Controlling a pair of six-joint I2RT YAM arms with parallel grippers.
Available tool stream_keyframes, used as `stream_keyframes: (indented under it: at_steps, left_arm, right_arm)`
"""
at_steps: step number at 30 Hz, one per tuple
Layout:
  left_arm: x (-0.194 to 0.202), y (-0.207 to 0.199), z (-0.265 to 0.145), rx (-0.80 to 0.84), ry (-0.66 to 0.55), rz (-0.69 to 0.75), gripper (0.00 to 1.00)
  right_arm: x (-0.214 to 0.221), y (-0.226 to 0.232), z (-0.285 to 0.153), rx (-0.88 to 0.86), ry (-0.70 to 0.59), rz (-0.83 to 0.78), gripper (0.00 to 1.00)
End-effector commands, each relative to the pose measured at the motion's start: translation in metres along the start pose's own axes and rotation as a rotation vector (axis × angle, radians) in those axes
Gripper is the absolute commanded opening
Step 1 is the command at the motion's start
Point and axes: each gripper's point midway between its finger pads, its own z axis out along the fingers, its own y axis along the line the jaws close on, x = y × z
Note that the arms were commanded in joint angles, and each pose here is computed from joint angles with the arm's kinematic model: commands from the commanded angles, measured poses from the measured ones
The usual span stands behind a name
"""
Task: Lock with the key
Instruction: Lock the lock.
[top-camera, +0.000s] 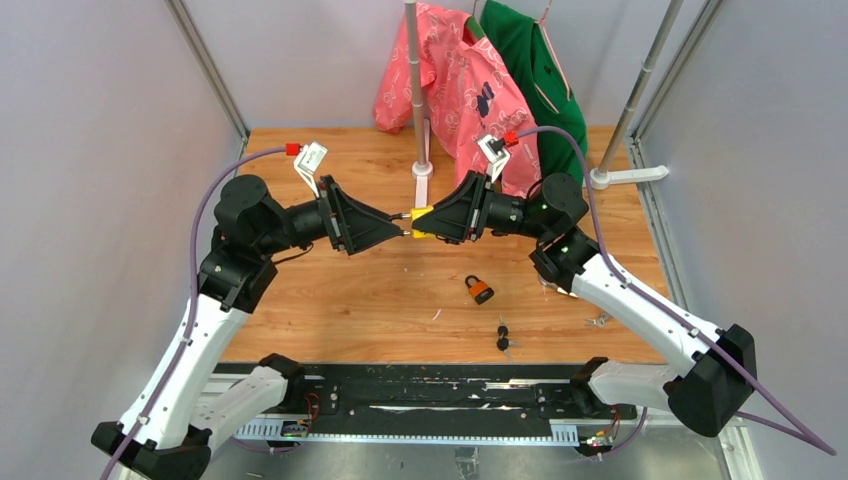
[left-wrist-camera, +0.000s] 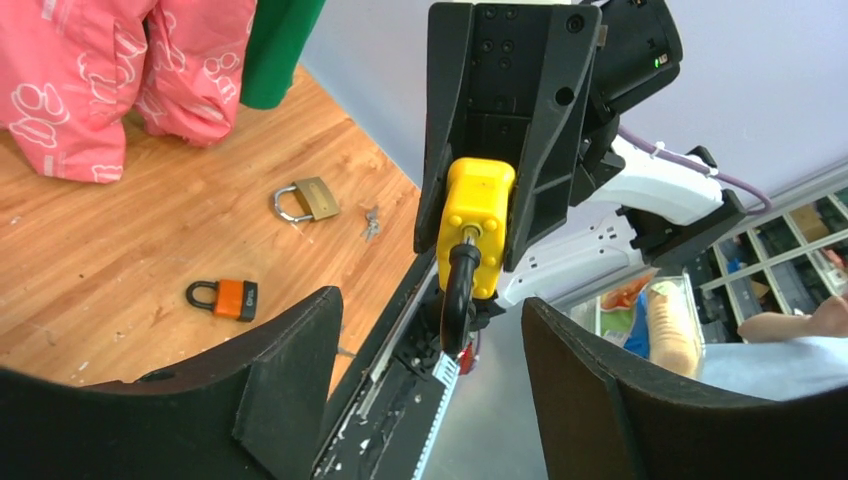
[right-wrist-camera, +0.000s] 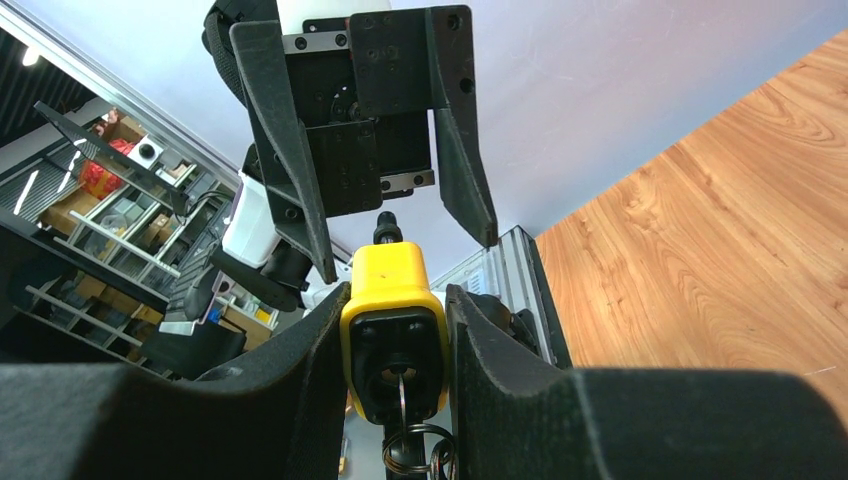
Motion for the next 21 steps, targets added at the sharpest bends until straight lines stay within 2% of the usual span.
stream_keyframes:
  at_steps: [1,18,19,21]
  left_arm:
    - [-0.0016,-0.0079,-0.0081,0.028,-0.013,0.015,0.67]
    - [-0.0020,-0.0095,-0.0031,0.068,-0.012,-0.015,0.31]
    - [-0.0017,-0.0092,-0.0029,0.068,-0.012,-0.019,0.27]
    - [-0.0018,-0.0073,-0.0011,0.069,-0.012,-0.028,0.14]
  right_arm:
    - [-0.0229,0.0306,-0.0042,-0.070,-0.042,-0.095,0.00]
    - [-0.0206,0.0294,-0.0010,-0.089,-0.021,-0.081,0.00]
    - [-0.0199,0.0288,-0.0007,-0.090,-0.017,-0.079,0.00]
    - [-0.0176,0.0270,0.0002,-0.088,-0.001,-0.073,0.00]
